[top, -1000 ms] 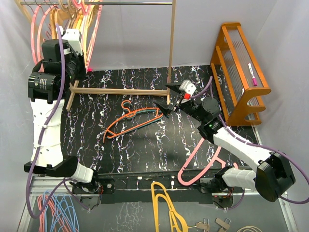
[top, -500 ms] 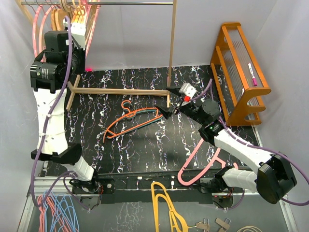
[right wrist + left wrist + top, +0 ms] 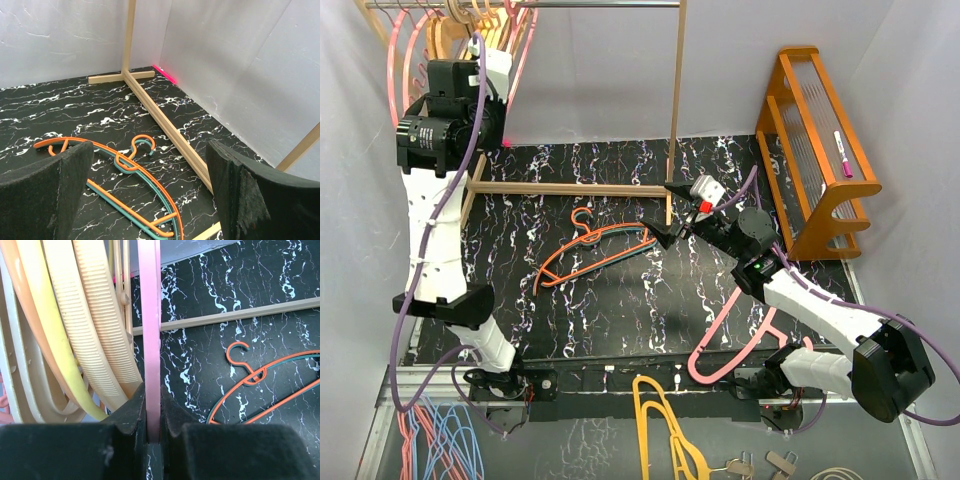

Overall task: Organize the hangers
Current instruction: Adjust the hanger at the center of the board.

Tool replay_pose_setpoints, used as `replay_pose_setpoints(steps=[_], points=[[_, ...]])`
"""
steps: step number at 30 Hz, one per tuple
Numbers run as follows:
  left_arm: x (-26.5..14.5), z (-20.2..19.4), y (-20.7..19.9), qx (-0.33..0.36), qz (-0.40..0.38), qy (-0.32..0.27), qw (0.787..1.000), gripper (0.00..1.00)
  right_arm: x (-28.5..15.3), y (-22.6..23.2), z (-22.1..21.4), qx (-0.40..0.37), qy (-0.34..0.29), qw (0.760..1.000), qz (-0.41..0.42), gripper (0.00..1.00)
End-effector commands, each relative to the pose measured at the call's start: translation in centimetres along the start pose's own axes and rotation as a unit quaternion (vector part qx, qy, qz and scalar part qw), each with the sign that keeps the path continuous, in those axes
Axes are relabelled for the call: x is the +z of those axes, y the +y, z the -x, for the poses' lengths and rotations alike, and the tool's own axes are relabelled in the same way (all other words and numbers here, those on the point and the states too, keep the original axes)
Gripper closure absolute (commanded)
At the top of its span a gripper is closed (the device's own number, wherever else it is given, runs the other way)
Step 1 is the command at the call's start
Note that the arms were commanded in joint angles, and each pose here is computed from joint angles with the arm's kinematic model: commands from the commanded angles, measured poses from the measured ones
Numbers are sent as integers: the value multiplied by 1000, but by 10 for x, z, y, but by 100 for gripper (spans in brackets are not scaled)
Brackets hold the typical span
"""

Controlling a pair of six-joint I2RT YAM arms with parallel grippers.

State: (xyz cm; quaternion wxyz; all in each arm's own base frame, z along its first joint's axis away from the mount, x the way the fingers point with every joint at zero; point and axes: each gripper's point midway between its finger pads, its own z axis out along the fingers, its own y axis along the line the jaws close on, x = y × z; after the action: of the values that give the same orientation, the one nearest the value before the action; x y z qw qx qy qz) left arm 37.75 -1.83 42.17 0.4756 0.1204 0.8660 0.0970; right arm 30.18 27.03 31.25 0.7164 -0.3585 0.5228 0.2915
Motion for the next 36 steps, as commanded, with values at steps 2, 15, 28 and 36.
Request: replay_pose_setpoints(steps=[2, 15, 28, 36], points=[[14, -1, 4, 1, 12, 19, 1000, 100, -4, -5, 14, -15, -20, 1000, -11, 2], [6, -36, -8, 10, -18, 79, 997, 100, -6, 0, 6, -6, -13, 1000, -4, 2], [-12, 30, 37, 36, 81, -53, 995, 100, 4, 24, 21, 2, -20, 996, 82, 2], [20, 4, 22, 48, 53, 17, 997, 100, 8, 34, 13, 17, -12, 993, 116, 2]])
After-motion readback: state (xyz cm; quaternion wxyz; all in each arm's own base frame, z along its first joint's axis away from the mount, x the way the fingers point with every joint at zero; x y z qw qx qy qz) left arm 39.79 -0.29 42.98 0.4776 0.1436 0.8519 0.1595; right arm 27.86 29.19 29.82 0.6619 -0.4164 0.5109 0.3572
